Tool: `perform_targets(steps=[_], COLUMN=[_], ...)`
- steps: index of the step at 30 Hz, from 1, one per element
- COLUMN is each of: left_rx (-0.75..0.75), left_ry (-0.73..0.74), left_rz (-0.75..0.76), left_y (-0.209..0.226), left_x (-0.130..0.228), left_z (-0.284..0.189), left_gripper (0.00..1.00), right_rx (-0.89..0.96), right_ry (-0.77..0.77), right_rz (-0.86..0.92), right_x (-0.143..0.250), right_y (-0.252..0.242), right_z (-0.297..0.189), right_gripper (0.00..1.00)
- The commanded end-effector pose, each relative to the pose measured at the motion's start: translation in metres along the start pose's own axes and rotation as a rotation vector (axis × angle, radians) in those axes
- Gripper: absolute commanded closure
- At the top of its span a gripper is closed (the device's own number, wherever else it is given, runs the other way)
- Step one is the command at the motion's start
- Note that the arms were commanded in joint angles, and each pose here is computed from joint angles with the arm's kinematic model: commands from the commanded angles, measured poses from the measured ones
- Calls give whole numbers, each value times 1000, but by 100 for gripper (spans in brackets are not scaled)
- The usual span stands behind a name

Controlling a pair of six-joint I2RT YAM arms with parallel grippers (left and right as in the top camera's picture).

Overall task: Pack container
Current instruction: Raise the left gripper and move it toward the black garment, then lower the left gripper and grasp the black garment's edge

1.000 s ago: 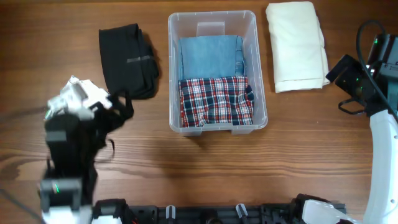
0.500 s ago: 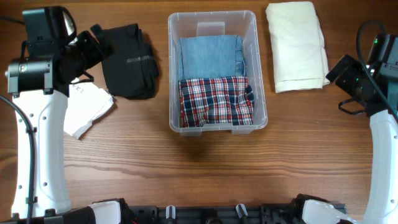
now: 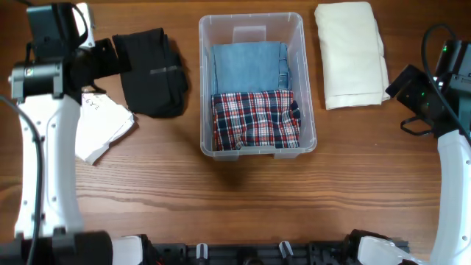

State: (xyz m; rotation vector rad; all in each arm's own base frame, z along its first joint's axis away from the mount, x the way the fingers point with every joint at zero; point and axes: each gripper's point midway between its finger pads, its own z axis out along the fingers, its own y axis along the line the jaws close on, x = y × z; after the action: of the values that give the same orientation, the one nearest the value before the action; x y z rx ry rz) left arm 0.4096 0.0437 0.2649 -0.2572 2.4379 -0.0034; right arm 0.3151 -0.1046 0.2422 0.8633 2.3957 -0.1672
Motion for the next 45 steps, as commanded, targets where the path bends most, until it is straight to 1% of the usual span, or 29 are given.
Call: perform_targets(steps=[1,6,8,11,16,22,36,38,42,45], left_rx=[-4,-4,21,30,23,9,9,9,8,7], left_ry=[68,86,96,143,226,280,413,419,422,437], left_rz=[78,80,79,74,61,37,30,30,29,29], left_y=[3,6,2,2,6,21,25,25,25,26], left_x=[4,3,6,22,52,72,121,123,124,132], left_z=[46,106,134,175,220,241,275,276,276,280], left_gripper=[0,0,0,0,0,0,0,1,6,7], right_rx=[9,9,9,9,9,9,9,9,9,9], right_ry=[1,1,1,1,1,1,1,1,1,1], right_rz=[7,7,7,7,7,7,6,7,7,7], right_x=[-1,-1,-1,-1,-1,-1,-1,-1,-1,-1], right_y=[-1,-1,-1,-1,-1,-1,-1,-1,-1,-1], right_z=[2,2,2,2,2,2,2,2,2,2], right_gripper=[0,0,0,0,0,0,0,0,0,0])
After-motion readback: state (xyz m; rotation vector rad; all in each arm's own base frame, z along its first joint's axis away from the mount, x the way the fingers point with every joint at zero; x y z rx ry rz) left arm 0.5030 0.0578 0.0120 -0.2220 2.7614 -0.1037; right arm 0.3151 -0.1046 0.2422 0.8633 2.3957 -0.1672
